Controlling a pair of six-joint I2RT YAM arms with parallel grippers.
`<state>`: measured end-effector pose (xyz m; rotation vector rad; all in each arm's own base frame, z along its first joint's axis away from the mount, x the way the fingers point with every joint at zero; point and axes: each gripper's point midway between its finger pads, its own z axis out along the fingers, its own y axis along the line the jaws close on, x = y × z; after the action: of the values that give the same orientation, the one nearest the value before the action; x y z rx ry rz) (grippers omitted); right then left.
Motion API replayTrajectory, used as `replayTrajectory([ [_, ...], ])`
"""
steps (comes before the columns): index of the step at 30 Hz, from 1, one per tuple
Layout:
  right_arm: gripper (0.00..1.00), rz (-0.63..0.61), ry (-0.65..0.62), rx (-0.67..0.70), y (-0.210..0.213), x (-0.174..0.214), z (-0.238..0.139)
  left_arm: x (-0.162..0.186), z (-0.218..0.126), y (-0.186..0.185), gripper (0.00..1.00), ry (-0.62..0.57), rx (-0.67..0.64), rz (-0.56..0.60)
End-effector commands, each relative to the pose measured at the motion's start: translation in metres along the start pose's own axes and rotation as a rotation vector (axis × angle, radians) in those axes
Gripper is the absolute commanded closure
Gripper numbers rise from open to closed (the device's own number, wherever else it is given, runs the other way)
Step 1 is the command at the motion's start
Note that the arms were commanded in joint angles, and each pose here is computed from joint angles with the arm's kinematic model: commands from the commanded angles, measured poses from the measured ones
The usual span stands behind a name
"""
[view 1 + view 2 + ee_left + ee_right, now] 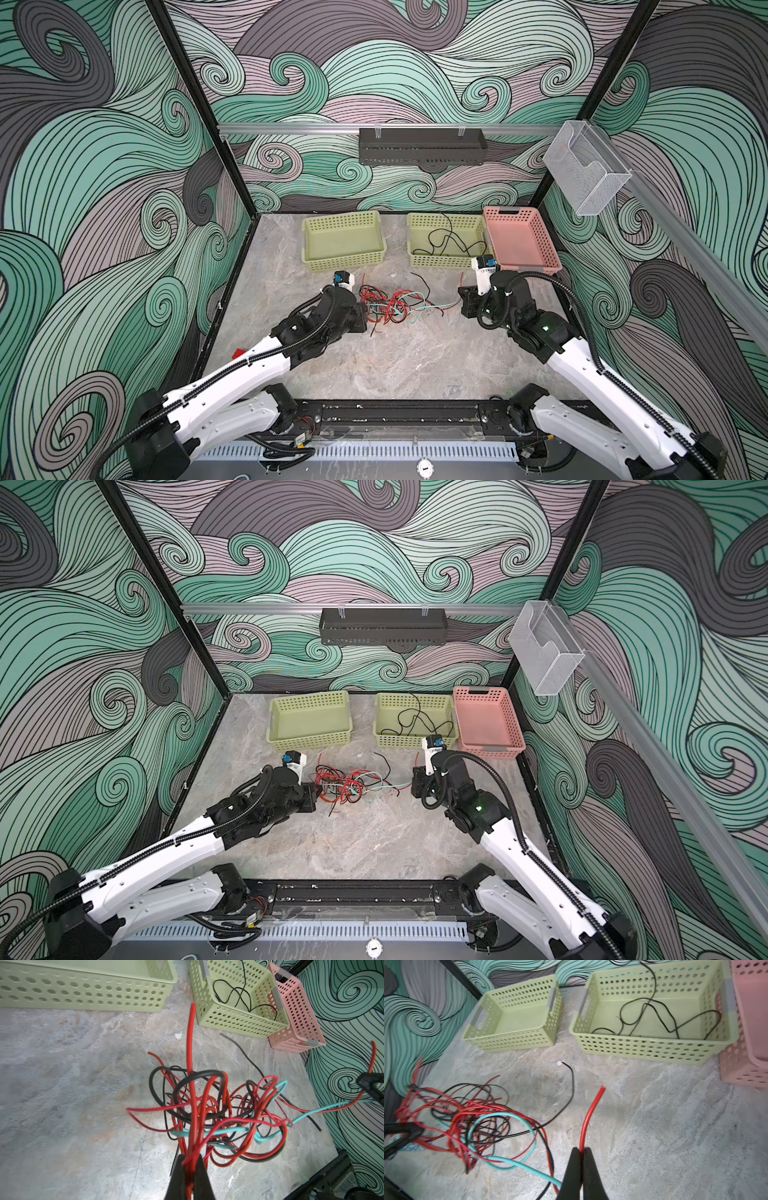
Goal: Untangle the cables
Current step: 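Pull a red cable end away with the right gripper while the left holds the bundle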
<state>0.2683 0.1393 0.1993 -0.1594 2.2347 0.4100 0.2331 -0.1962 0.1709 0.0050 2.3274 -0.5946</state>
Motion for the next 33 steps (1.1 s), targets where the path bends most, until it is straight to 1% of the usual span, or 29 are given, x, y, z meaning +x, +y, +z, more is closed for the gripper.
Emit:
replayTrajectory([
  [1,1.00,0.099,0.025,0.070,-0.025,0.014,0.010,0.008,-0.012,0.032,1.00,0.003,-0.122,0.020],
  [6,1.00,0.179,0.031,0.136,-0.049,0.020,0.017,0.003,-0.027,0.040,1.00,-0.051,-0.135,0.020],
  [11,1.00,0.214,0.060,0.130,-0.054,0.032,0.026,0.001,-0.031,0.047,1.00,-0.094,-0.141,0.023],
  [18,1.00,0.258,0.060,0.210,-0.077,0.035,0.028,0.007,-0.034,0.076,1.00,-0.119,-0.259,0.005],
  [21,1.00,0.300,0.077,0.254,-0.091,0.044,0.031,0.007,-0.039,0.083,1.00,-0.138,-0.274,-0.006],
  [25,1.00,0.391,0.075,0.301,-0.112,0.051,0.028,0.004,-0.051,0.095,1.00,-0.181,-0.307,-0.030],
  [26,1.00,0.414,0.053,0.302,-0.117,0.047,0.028,0.003,-0.055,0.097,1.00,-0.195,-0.312,-0.036],
  [28,1.00,0.452,0.051,0.300,-0.123,0.049,0.031,0.002,-0.060,0.102,1.00,-0.214,-0.318,-0.045],
  [31,0.99,0.477,0.087,0.276,-0.122,0.055,0.040,0.001,-0.062,0.103,1.00,-0.229,-0.307,-0.057],
  [33,0.95,0.483,0.117,0.247,-0.118,0.060,0.047,0.001,-0.061,0.101,1.00,-0.229,-0.293,-0.059],
])
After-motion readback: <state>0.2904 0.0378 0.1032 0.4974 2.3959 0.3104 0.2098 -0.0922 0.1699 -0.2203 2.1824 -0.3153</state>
